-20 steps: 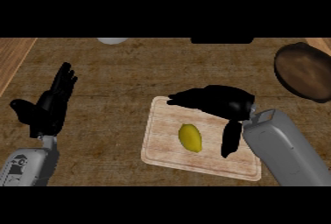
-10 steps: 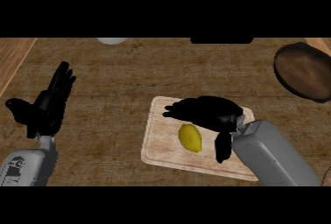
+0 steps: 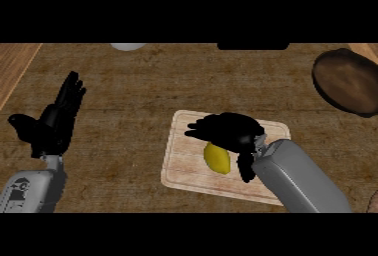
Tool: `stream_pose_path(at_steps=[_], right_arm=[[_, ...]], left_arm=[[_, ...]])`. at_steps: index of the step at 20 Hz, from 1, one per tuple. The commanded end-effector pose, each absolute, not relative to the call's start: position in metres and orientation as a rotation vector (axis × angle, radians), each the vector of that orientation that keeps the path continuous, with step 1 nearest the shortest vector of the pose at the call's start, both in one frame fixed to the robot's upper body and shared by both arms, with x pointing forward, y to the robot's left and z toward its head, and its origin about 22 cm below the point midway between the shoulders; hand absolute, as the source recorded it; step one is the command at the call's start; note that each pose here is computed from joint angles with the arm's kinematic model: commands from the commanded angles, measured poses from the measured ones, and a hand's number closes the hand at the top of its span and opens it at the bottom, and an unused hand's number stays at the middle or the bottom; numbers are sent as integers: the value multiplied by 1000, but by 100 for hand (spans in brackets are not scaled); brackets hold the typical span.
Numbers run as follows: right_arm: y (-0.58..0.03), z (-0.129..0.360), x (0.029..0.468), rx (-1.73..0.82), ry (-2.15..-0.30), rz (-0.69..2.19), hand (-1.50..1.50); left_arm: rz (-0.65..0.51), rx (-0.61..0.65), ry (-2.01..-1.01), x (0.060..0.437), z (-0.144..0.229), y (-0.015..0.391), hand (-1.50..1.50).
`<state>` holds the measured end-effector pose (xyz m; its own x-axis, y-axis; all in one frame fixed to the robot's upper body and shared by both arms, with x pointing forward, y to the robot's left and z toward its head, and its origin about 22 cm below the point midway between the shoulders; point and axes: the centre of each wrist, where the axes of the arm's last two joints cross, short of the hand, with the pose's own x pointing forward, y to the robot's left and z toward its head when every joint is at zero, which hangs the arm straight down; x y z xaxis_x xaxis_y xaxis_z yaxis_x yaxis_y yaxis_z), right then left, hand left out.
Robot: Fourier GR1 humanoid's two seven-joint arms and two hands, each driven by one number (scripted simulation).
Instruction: Pick the lemon from the cutting board and place it in the pan
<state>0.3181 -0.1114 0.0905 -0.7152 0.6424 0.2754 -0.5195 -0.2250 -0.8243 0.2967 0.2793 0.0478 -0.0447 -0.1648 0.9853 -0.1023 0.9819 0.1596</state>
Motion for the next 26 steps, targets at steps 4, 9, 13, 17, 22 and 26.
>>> stream_pose_path(at_steps=[4,9,13,17,22,26], right_arm=[[-96,75,331,-147,-1240,2034,-150],[-86,67,332,-212,-1207,2059,-150],[-84,62,328,-193,-1167,2076,-150],[-81,34,329,-183,-1145,2097,-150],[-96,36,330,-62,-1187,2205,150],[-98,26,339,-93,-1225,2206,150]], left_arm=[[-49,199,-1622,293,47,250,0],[-64,178,-1618,290,48,281,0],[-36,208,-1618,305,65,270,0],[-45,203,-1601,297,50,270,0],[-45,191,-1618,294,33,280,0],[-54,186,-1621,292,30,277,0]])
